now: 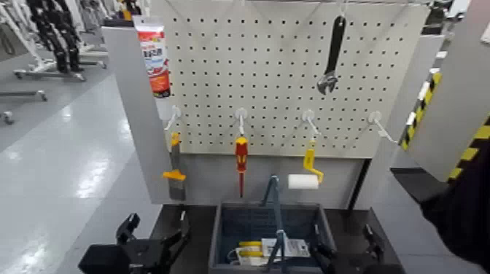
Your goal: Grasp the handle of the crate.
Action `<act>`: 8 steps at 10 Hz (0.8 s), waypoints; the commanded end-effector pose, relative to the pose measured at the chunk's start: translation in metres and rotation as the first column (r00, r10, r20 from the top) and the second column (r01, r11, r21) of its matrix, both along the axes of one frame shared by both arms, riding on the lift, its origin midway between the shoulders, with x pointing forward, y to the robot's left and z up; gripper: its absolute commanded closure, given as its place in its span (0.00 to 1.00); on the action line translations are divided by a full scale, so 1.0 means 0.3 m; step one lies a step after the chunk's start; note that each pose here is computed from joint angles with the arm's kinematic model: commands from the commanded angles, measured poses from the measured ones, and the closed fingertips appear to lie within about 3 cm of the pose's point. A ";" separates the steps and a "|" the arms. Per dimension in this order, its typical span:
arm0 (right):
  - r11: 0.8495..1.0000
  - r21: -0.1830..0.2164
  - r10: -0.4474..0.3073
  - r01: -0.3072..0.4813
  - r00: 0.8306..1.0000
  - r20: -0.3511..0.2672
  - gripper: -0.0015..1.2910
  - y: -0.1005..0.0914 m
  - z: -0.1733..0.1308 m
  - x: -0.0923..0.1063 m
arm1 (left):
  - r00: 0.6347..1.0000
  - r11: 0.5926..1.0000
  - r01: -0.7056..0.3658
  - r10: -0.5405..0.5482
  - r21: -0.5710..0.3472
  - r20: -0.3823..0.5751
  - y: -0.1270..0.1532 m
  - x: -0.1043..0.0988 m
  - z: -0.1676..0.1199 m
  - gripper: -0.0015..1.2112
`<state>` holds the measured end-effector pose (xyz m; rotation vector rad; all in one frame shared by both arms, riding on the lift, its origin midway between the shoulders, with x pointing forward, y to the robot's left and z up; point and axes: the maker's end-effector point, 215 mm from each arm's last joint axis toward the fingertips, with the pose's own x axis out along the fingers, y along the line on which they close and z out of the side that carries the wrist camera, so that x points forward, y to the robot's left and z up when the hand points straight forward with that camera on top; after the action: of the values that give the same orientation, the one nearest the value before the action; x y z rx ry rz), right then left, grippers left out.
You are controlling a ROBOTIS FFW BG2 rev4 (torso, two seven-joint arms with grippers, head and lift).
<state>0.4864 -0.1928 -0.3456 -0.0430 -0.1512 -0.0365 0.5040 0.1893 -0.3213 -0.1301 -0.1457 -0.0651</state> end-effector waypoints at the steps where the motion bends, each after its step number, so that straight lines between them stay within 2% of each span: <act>1: 1.000 0.000 0.001 -0.001 1.000 0.000 0.10 0.002 0.000 0.000 | 1.000 1.000 0.003 -0.003 -0.013 -0.004 -0.004 0.004 0.000 0.10; 4: 1.000 0.000 0.001 -0.001 1.000 0.000 0.10 0.002 0.000 0.000 | 0.999 0.998 0.015 -0.017 -0.055 -0.038 -0.007 0.025 -0.019 0.10; 6: 1.000 0.001 0.001 -0.001 1.000 -0.003 0.10 0.001 -0.004 0.000 | 0.989 0.982 0.083 -0.102 -0.172 -0.106 -0.052 0.068 -0.059 0.10; 8: 1.000 0.001 0.002 -0.002 1.000 -0.003 0.10 0.004 -0.004 0.000 | 0.962 0.944 0.196 -0.238 -0.266 -0.134 -0.138 0.134 -0.035 0.10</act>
<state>0.4865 -0.1920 -0.3466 -0.0426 -0.1486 -0.0351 0.5373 0.1516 -0.3330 -0.3748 0.0066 -0.2457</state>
